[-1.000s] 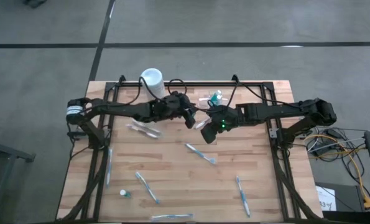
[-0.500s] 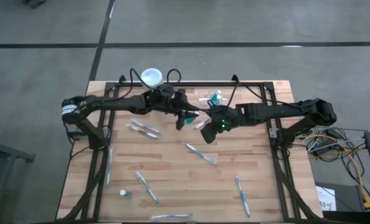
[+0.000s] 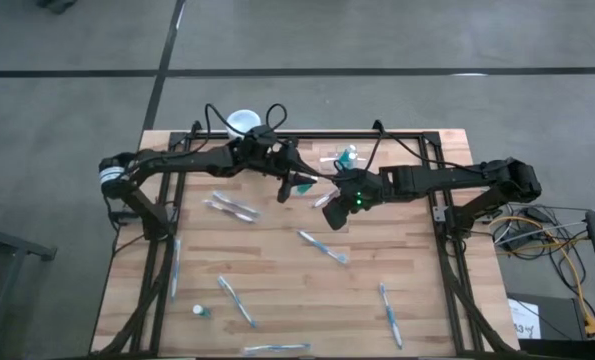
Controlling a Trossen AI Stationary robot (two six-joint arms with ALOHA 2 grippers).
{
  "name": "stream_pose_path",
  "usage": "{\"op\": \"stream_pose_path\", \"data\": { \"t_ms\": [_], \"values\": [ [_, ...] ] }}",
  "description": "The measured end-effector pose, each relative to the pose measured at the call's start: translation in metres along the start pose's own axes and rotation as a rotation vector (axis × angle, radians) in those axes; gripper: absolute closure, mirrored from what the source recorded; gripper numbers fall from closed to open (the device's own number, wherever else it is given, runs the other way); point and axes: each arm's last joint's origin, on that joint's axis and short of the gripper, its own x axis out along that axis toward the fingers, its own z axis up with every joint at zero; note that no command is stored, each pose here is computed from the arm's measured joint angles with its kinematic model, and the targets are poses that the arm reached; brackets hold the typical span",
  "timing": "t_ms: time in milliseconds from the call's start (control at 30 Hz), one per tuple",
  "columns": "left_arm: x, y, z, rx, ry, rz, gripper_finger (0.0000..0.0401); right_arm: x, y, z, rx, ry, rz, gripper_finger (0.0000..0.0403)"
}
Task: Pick & Place toothbrushing station
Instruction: Put the blue mouthwash into the middle of the transparent organizer
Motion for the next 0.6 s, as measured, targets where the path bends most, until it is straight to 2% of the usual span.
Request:
{"op": "stream_pose_path", "data": {
  "t_ms": [67,167,367,600],
  "values": [
    [0.0,0.0,0.001,0.007,-0.014,0.002,0.0293,0.0,0.001,0.0,0.014,-0.004,0.007,0.0275],
    [-0.001,0.003,0.004,0.009,-0.024,-0.001,0.0293,0.0,0.005,0.0,-0.063,-0.018,0.038,0.0275],
    [-0.005,0.008,0.011,-0.012,-0.051,-0.055,0.0293,-0.017,0.024,0.009,-0.2,-0.187,0.221,0.0275],
    [0.003,0.022,0.008,-0.031,-0.035,-0.038,0.0293,-0.043,0.017,-0.005,-0.219,-0.293,0.285,0.0275]
  ]
}}
